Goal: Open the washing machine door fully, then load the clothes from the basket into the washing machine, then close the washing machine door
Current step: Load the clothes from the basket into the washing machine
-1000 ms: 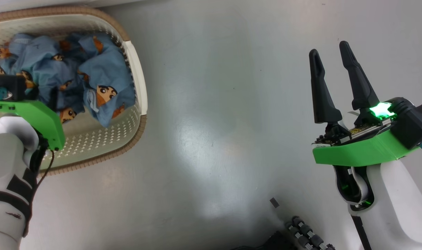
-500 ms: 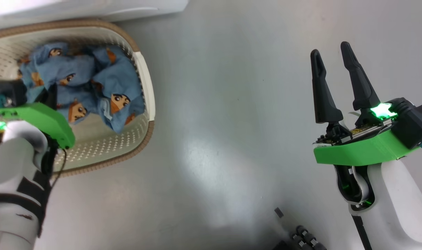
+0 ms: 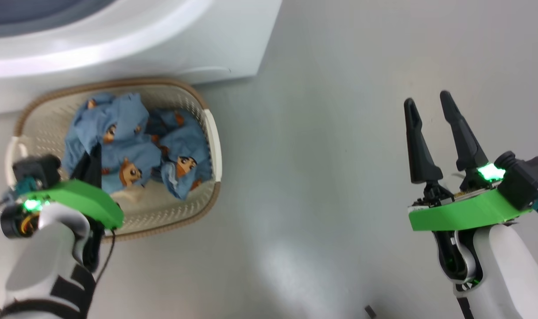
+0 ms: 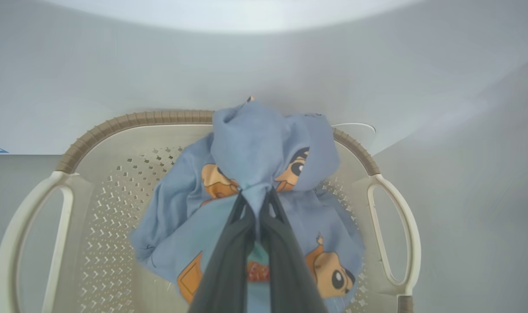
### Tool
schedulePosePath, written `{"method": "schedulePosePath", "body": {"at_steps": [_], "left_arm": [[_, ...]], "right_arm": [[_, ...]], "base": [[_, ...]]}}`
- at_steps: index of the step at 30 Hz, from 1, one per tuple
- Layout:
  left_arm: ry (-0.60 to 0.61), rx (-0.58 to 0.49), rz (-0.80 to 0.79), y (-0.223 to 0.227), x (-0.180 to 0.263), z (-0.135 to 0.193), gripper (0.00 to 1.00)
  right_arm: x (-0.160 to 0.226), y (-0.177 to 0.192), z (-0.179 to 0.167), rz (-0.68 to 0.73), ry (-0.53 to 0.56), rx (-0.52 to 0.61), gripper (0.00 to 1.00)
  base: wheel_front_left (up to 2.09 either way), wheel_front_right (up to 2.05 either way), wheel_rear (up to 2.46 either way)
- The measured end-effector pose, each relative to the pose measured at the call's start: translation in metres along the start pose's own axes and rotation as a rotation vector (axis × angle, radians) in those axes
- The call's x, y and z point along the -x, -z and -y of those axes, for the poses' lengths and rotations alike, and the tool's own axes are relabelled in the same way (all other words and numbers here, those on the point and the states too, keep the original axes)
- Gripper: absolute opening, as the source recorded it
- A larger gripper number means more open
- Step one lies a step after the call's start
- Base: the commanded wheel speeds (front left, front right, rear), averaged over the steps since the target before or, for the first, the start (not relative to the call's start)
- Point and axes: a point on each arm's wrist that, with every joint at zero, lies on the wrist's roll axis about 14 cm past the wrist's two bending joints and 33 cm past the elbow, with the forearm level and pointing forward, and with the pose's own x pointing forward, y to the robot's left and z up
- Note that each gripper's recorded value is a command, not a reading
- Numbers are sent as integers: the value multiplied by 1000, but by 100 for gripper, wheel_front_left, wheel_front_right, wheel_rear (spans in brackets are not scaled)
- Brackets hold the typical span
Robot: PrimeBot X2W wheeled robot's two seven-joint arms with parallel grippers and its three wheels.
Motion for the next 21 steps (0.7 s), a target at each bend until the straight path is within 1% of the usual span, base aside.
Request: {"method": "schedulePosePath", "body": {"at_steps": [2,11,16,21], "left_arm": [[6,-14,35,-8,18,2,0],[16,-54,176,-45,67,9,0],[28,-72,248,-60,95,14,0],[22,-73,334,-78,125,12,0]], "right_arm": [[8,-9,-5,13,-7,-4,100],[34,-32,-15,50,-24,-5,100],[53,-41,-16,61,-22,-1,100],[67,-54,-16,91,-18,0,100]], "base": [[0,0,0],[0,0,0],[0,0,0],[0,0,0]]}}
